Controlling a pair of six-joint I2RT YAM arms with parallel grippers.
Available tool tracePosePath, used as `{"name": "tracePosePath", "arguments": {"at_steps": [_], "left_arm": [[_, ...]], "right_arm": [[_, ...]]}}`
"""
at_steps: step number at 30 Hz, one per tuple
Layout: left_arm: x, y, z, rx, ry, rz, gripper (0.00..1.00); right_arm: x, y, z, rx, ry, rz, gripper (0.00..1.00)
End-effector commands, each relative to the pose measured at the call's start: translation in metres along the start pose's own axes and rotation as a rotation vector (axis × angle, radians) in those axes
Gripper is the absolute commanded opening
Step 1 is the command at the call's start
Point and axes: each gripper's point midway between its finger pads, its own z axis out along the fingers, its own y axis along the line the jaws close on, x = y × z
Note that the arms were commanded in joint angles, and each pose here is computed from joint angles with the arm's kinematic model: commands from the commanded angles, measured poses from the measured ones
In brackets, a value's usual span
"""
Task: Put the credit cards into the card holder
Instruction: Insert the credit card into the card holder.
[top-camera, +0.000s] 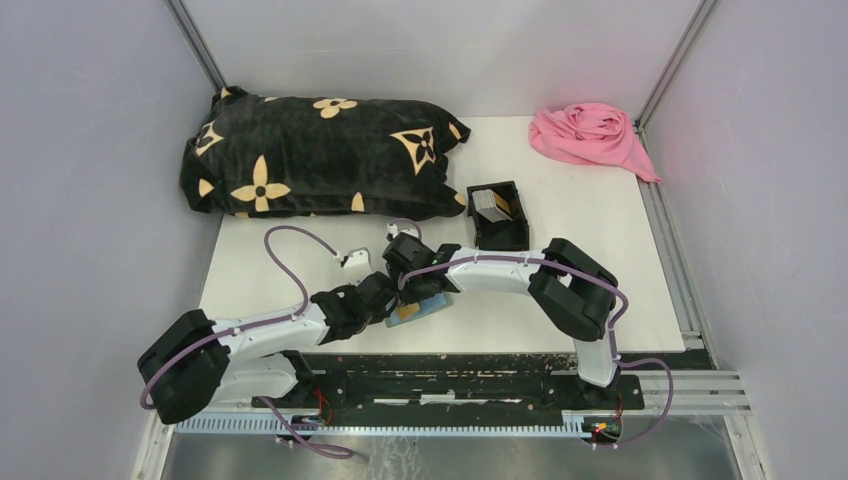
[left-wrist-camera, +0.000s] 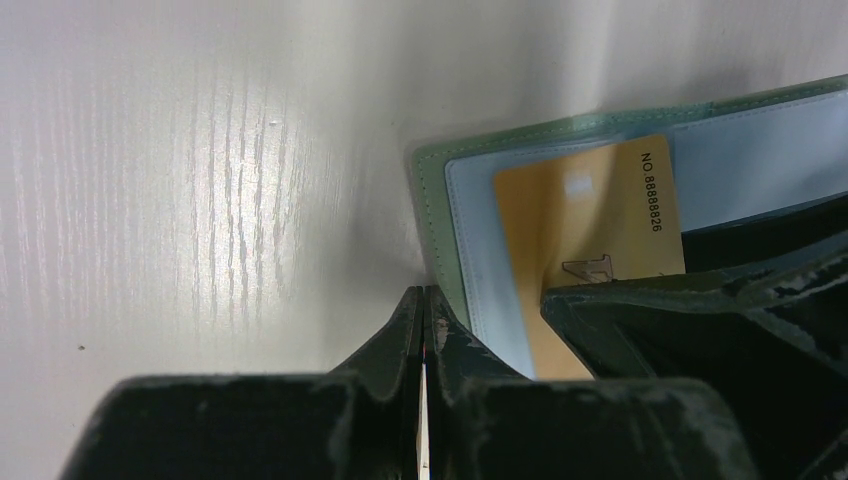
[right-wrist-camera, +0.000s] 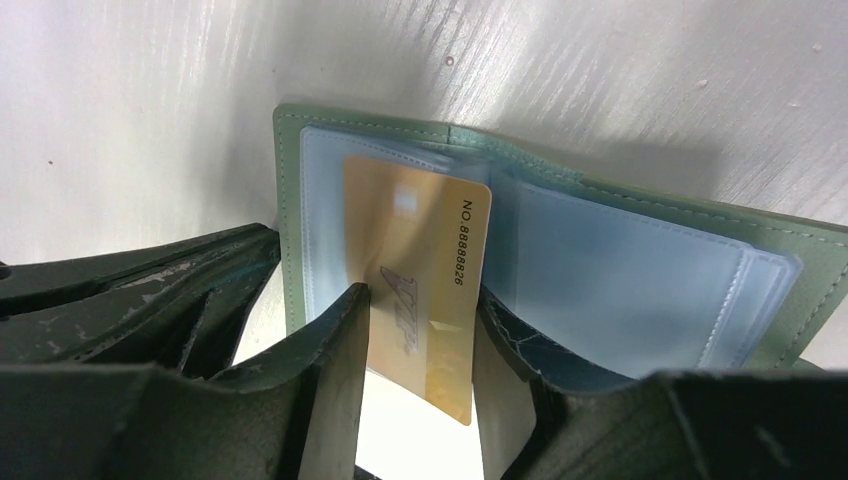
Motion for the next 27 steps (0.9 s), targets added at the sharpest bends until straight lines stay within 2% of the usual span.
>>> {"name": "tracePosePath", "arguments": {"at_steps": [1,4,8,10,11,27], "left_arm": [[0.024,-0.024,-0.002,0.112,0.09,0.013,0.03],[0.026,-0.027,-0.004,0.124,0.091,0.013,0.03],[0.026,-0.027,-0.004,0.123,0.088,0.019,0.03],[0.027,-0.024,-0.004,0.117,0.086,0.019,0.03],[0.027,-0.023,-0.004,0.118,0.085,0.019,0.03],[0.023,-0.021,-0.008,0.119,0.068,0.007,0.03]], "right_arm": [[0.039,-0.022,0.037,0.091,0.075,-0.011,0.44],[0.037,-0.022,0.037,0.103,0.074,-0.01,0.44],[0.035,-0.026,0.034,0.123,0.059,-0.01,0.51],[0.029,-0.027,0.028,0.131,0.036,-0.015,0.6],[0.026,-0.028,0.025,0.135,0.025,-0.02,0.61],[-0.014,-0.029,-0.012,0.108,-0.154,0.017,0.6]]}}
